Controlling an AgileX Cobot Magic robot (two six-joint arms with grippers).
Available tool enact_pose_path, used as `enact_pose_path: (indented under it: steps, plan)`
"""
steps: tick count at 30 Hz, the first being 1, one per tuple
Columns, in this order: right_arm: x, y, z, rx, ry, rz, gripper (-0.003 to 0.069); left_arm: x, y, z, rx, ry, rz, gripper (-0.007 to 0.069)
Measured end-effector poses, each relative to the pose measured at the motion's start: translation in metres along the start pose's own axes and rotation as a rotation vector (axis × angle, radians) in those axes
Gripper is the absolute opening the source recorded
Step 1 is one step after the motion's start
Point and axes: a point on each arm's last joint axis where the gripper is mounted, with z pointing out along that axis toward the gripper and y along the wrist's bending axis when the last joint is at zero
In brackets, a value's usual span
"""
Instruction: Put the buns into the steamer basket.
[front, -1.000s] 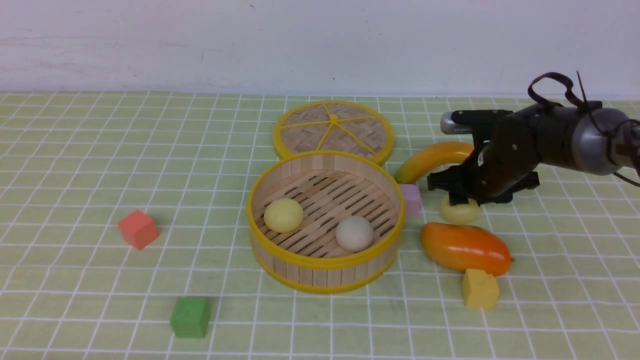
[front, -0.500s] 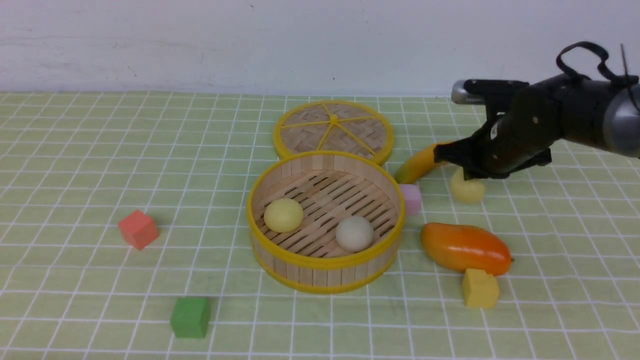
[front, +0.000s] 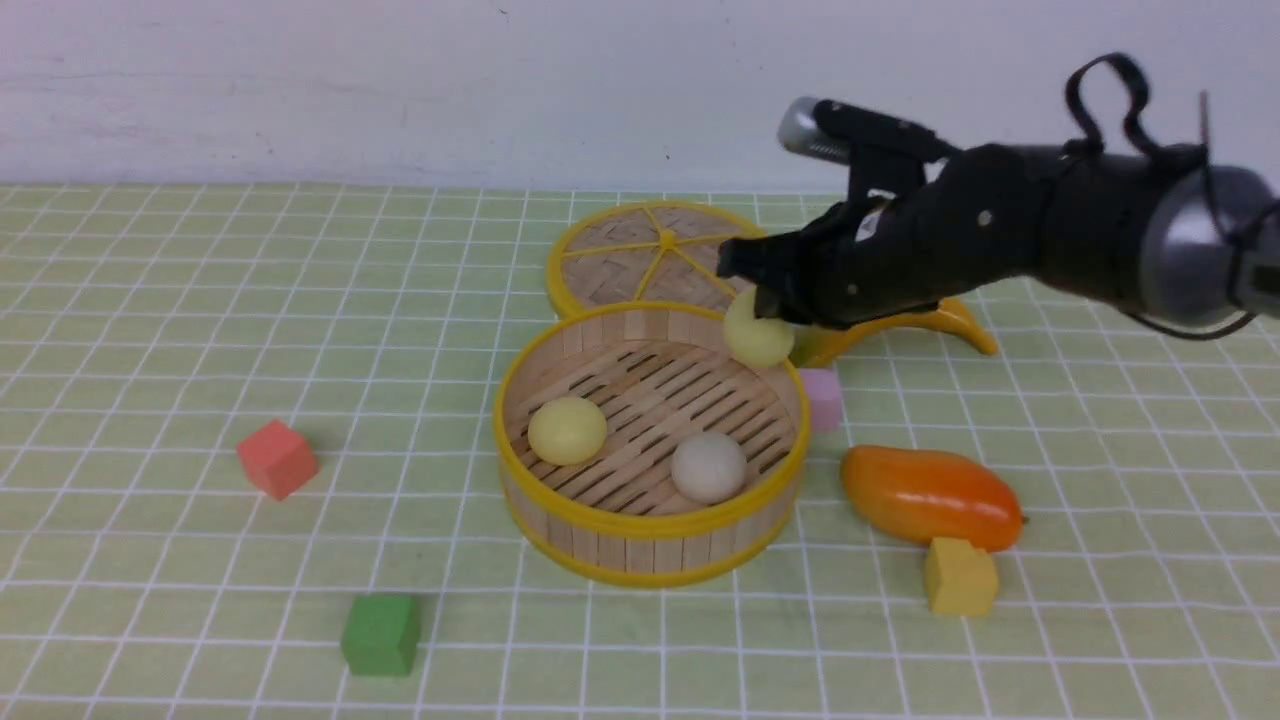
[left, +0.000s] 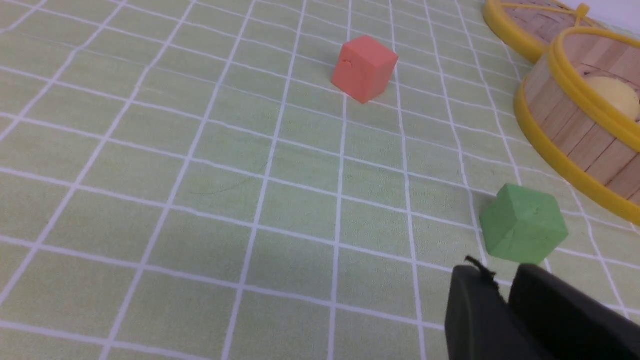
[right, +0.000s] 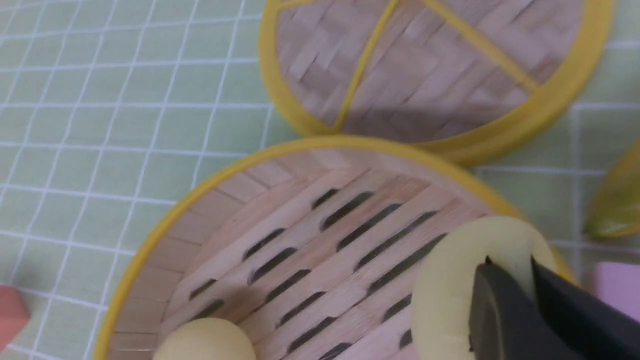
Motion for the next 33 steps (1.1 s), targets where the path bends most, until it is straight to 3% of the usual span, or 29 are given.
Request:
enact_pose_path:
  steps: [6, 12, 15, 18, 21, 22, 26, 30, 33]
  plan:
    - [0.027, -0.011, 0.038, 0.026, 0.077, 0.042, 0.0057, 0.000, 0.000, 0.000, 0.000, 0.000, 0.000, 0.0102]
    - [0.028, -0.010, 0.037, 0.027, 0.091, 0.045, 0.0275, 0.000, 0.000, 0.000, 0.000, 0.000, 0.000, 0.0102]
    - [0.024, -0.005, 0.020, 0.023, 0.134, 0.037, 0.0424, 0.000, 0.000, 0.000, 0.000, 0.000, 0.000, 0.0102]
    - [0.009, 0.005, -0.014, 0.012, 0.148, 0.004, 0.0548, 0.000, 0.000, 0.000, 0.000, 0.000, 0.000, 0.0102]
    - [-0.007, 0.013, -0.064, 0.016, 0.139, -0.065, 0.0618, 0.000, 0.000, 0.000, 0.000, 0.000, 0.000, 0.0102]
    - [-0.009, 0.015, -0.066, 0.015, 0.130, -0.069, 0.0622, 0.000, 0.000, 0.000, 0.000, 0.000, 0.000, 0.0102]
    - [-0.019, 0.024, -0.160, 0.059, 0.161, -0.170, 0.0615, 0.000, 0.000, 0.000, 0.000, 0.000, 0.000, 0.0102]
    - [-0.011, 0.023, -0.239, 0.126, 0.204, -0.230, 0.0552, 0.000, 0.000, 0.000, 0.000, 0.000, 0.000, 0.0102]
    - [-0.001, 0.017, -0.313, 0.185, 0.119, -0.276, 0.0458, 0.000, 0.000, 0.000, 0.000, 0.000, 0.000, 0.0102]
